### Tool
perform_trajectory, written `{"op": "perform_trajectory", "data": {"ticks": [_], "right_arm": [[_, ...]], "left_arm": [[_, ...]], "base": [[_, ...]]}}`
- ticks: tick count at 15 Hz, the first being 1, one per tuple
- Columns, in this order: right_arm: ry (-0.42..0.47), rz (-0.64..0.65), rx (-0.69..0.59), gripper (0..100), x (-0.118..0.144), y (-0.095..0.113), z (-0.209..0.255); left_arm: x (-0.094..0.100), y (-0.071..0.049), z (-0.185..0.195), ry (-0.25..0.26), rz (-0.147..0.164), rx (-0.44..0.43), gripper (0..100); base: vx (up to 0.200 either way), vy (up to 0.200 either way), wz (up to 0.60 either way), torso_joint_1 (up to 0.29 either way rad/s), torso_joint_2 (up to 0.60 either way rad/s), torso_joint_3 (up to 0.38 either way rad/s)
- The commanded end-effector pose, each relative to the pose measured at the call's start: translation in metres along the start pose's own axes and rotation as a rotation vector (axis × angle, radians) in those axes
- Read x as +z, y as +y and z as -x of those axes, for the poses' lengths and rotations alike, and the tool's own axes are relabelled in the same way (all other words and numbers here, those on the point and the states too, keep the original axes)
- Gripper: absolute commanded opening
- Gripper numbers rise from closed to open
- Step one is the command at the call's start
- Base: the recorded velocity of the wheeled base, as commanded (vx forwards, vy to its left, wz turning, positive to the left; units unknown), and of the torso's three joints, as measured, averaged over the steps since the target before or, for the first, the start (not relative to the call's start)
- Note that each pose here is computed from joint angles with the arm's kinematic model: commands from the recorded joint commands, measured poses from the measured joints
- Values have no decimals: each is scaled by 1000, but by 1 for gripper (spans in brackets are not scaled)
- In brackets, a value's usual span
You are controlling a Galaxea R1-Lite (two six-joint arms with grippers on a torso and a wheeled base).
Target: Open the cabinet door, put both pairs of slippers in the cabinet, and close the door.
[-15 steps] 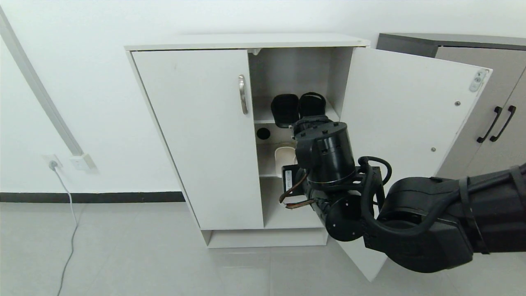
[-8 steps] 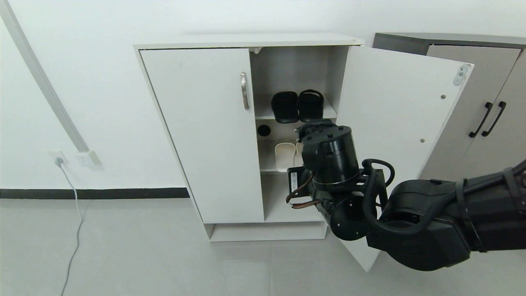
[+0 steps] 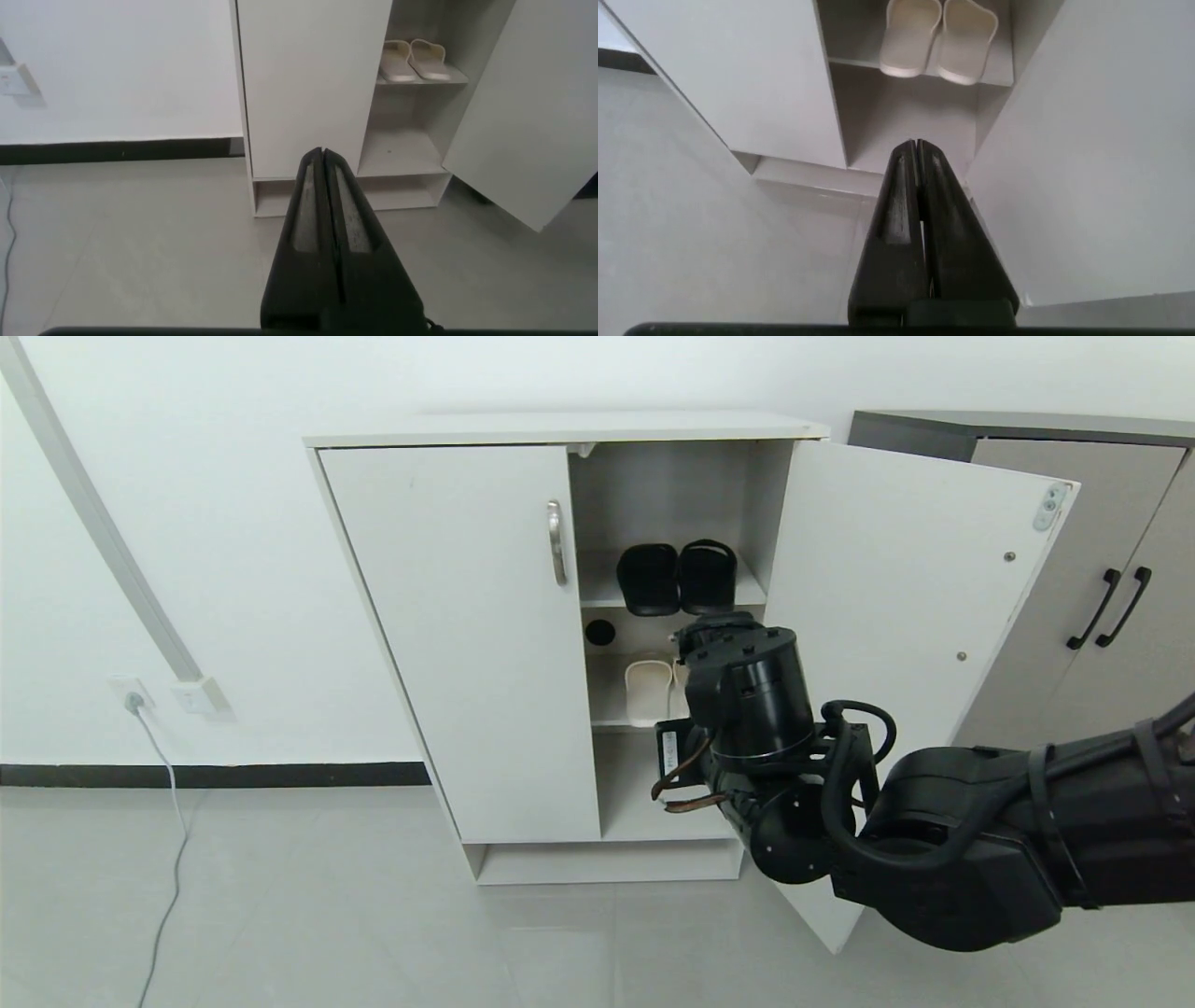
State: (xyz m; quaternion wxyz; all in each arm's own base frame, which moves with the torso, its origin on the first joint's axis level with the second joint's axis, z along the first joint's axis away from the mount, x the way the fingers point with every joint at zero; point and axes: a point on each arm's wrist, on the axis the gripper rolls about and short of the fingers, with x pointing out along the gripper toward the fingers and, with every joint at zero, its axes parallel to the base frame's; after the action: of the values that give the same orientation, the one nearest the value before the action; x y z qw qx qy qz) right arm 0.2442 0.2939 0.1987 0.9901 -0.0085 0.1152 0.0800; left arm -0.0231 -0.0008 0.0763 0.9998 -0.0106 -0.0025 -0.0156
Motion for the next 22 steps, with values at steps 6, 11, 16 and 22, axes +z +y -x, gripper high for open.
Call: {"op": "perform_trajectory", "data": {"ticks": [6, 11, 16, 22], "right_arm": [[13, 17, -7, 0, -5, 2, -4], [14, 20, -8, 0, -6, 1, -5], [14, 18, -14, 0, -5, -1, -7], [16, 20, -15, 0, -6, 0, -7]], "left_arm": [[0, 0, 0, 1, 0, 0, 0], [0, 0, 0, 1, 0, 0, 0], [0, 0, 0, 1, 0, 0, 0], [0, 0, 0, 1, 0, 0, 0]], "base": [[0, 0, 0, 2, -23, -23], [0, 0, 0, 24, -331, -344], [0, 0, 0, 90, -480, -353], [0, 0, 0, 140, -471, -323]]}}
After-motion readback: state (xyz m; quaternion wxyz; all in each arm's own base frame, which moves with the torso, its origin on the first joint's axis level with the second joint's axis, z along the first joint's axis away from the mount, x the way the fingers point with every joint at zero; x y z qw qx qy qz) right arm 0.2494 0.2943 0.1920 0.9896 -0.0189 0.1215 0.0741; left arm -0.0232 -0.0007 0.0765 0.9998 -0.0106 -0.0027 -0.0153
